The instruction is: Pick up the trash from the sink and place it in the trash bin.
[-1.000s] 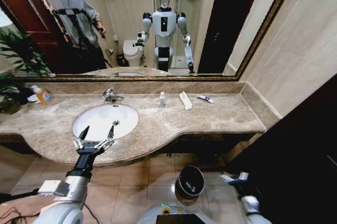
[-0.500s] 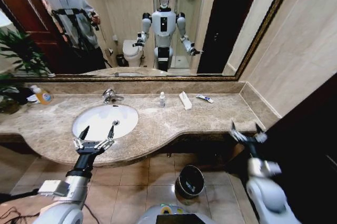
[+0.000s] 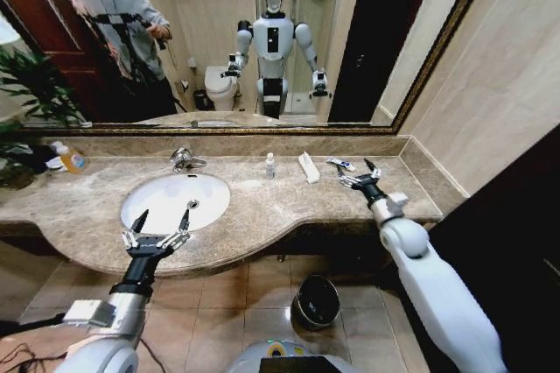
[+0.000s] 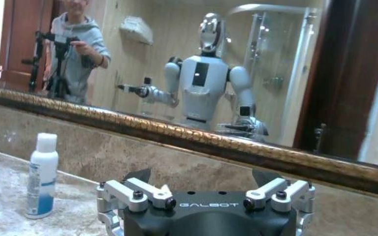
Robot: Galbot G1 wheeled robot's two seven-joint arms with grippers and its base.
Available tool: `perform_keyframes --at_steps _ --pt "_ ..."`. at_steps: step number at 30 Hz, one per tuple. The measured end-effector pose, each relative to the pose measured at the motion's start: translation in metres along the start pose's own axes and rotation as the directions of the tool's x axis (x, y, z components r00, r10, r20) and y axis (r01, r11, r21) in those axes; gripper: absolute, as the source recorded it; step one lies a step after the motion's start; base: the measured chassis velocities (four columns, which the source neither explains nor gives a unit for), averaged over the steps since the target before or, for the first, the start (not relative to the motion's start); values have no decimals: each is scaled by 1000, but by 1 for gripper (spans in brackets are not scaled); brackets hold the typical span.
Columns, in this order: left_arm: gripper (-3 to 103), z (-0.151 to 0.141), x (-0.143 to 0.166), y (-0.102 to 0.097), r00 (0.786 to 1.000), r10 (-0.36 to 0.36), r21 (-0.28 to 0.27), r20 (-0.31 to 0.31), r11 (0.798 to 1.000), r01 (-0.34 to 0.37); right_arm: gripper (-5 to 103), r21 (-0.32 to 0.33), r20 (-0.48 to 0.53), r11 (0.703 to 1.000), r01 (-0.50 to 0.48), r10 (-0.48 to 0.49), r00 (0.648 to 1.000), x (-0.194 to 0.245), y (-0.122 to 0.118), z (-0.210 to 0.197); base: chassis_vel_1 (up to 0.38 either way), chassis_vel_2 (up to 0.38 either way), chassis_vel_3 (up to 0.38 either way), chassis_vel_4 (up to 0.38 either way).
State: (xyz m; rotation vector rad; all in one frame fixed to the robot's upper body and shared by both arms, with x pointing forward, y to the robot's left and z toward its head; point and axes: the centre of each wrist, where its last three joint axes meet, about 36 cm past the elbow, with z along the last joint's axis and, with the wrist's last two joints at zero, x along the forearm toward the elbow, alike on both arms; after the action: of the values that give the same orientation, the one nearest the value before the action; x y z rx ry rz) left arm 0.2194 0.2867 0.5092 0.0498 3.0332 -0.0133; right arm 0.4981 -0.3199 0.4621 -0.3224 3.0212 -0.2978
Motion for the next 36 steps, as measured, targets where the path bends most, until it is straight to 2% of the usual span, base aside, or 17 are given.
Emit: perform_keyframes --at_steps 2,11,13,15,16,20,27,36 --pt "100 0 0 0 1000 0 0 0 1000 0 100 13 -42 1000 1 -1 999 -29 -4 13 0 0 0 0" --pt "100 0 0 0 1000 0 0 0 1000 0 100 44 -101 998 -55 60 993 -79 -28 43 0 0 0 0" --pt "100 0 0 0 1000 0 0 0 1000 0 100 51 -111 996 -70 75 991 -81 -38 46 0 0 0 0" --pt "100 0 0 0 1000 0 0 0 1000 0 100 59 -132 993 -103 110 985 -75 -59 53 0 0 0 0" --pt "100 0 0 0 1000 0 0 0 1000 0 100 59 -132 993 -103 110 985 -75 -59 53 0 0 0 0" --pt "100 0 0 0 1000 0 0 0 1000 0 100 49 -173 989 -138 144 974 -65 -84 71 0 0 0 0" --pt "100 0 0 0 1000 0 0 0 1000 0 100 8 -205 992 -123 122 971 -77 -83 90 0 0 0 0" --pt "100 0 0 0 1000 0 0 0 1000 0 100 -7 -218 992 -127 122 968 -95 -86 97 0 0 0 0"
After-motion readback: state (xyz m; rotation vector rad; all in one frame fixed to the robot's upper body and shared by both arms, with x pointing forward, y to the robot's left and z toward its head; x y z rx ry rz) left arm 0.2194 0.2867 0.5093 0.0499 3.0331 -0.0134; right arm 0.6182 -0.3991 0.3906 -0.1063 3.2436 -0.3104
